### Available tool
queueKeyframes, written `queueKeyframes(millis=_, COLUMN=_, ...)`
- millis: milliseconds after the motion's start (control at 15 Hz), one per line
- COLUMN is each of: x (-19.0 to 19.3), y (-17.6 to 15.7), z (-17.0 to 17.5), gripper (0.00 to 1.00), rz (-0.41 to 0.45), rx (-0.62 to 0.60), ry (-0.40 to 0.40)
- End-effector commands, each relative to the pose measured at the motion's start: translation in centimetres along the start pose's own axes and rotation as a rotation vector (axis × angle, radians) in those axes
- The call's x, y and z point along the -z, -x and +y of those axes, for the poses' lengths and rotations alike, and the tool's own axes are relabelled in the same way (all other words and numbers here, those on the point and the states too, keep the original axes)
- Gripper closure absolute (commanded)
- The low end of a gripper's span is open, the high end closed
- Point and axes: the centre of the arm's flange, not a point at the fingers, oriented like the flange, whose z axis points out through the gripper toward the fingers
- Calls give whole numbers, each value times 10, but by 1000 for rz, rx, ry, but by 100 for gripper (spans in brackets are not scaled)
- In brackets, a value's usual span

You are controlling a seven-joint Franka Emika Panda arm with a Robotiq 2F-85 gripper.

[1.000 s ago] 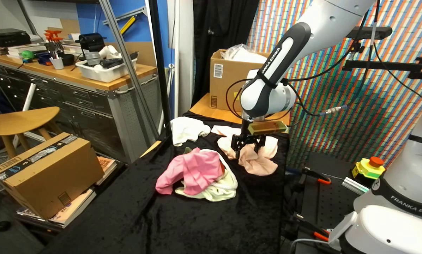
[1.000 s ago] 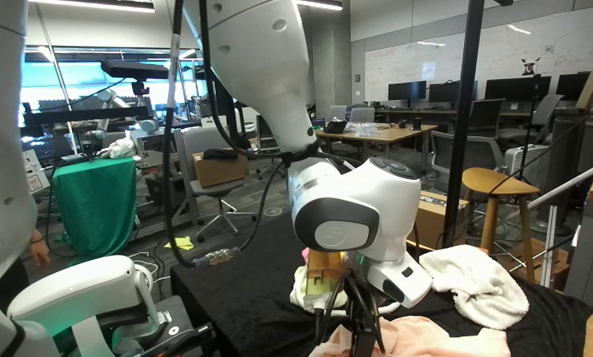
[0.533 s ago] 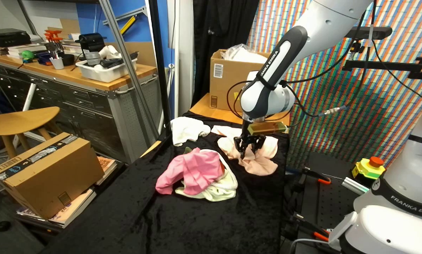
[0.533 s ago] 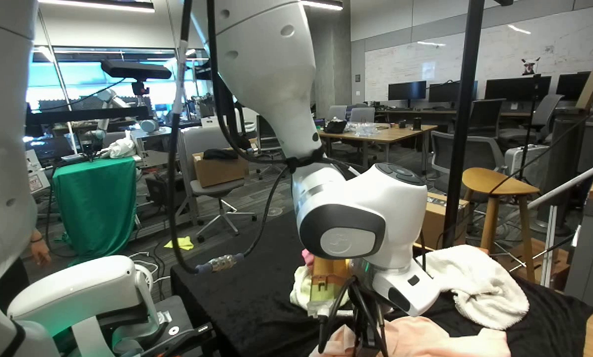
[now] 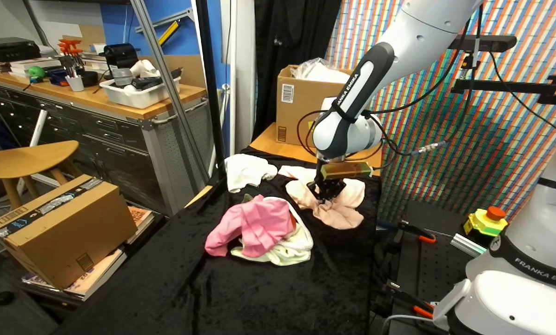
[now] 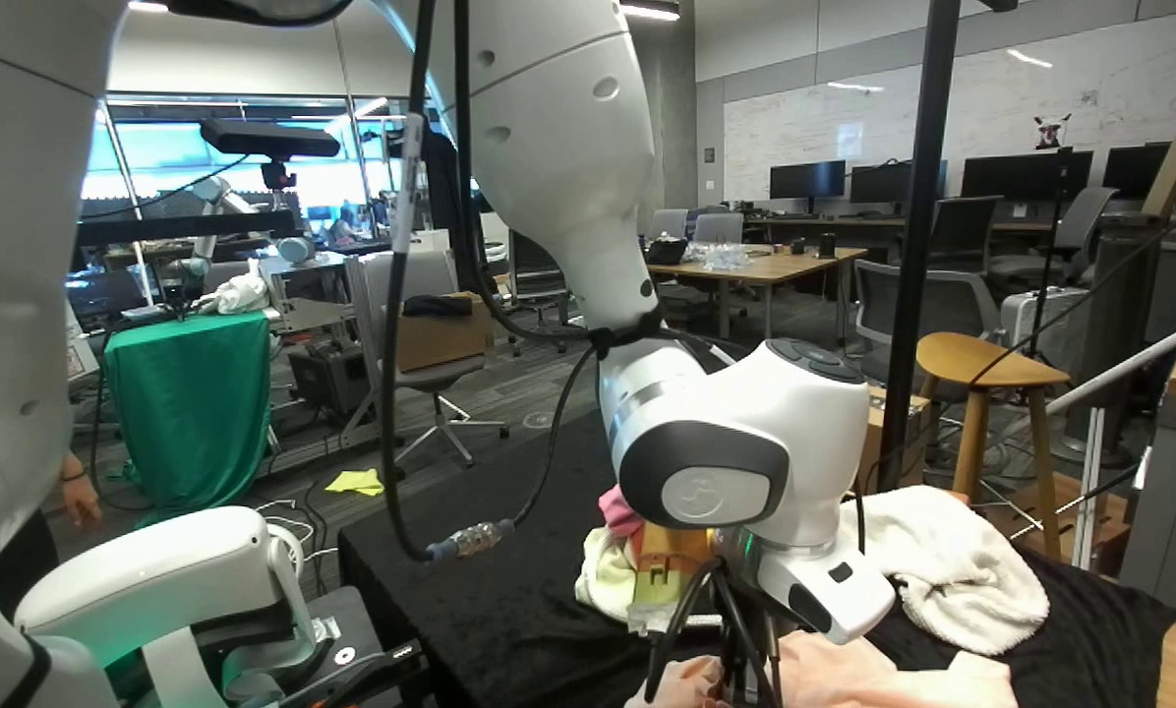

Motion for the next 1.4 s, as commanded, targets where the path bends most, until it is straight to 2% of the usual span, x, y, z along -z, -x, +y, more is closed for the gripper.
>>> queueKeyframes(millis=0, x=29, y=-4, z=-16, gripper=90, rz=23, rx=53, ry=-113)
queueKeyframes(millis=400, x=104, y=4, z=-48, gripper=91, rz=97, rx=270, ry=-262)
queueKeyframes(millis=733, x=156, y=21, z=-76, gripper=90, rz=113, rx=453, ry=-367)
queueKeyframes(millis=1067, x=195, y=44, z=-106, gripper=91, rz=131, rx=635, ry=-405)
queueKeyframes(millis=1267, x=199, y=46, z=-113, gripper=90, rz=140, rx=656, ry=-388)
queueKeyframes(millis=1333, x=193, y=41, z=-113, gripper=65, rz=148, rx=639, ry=-373)
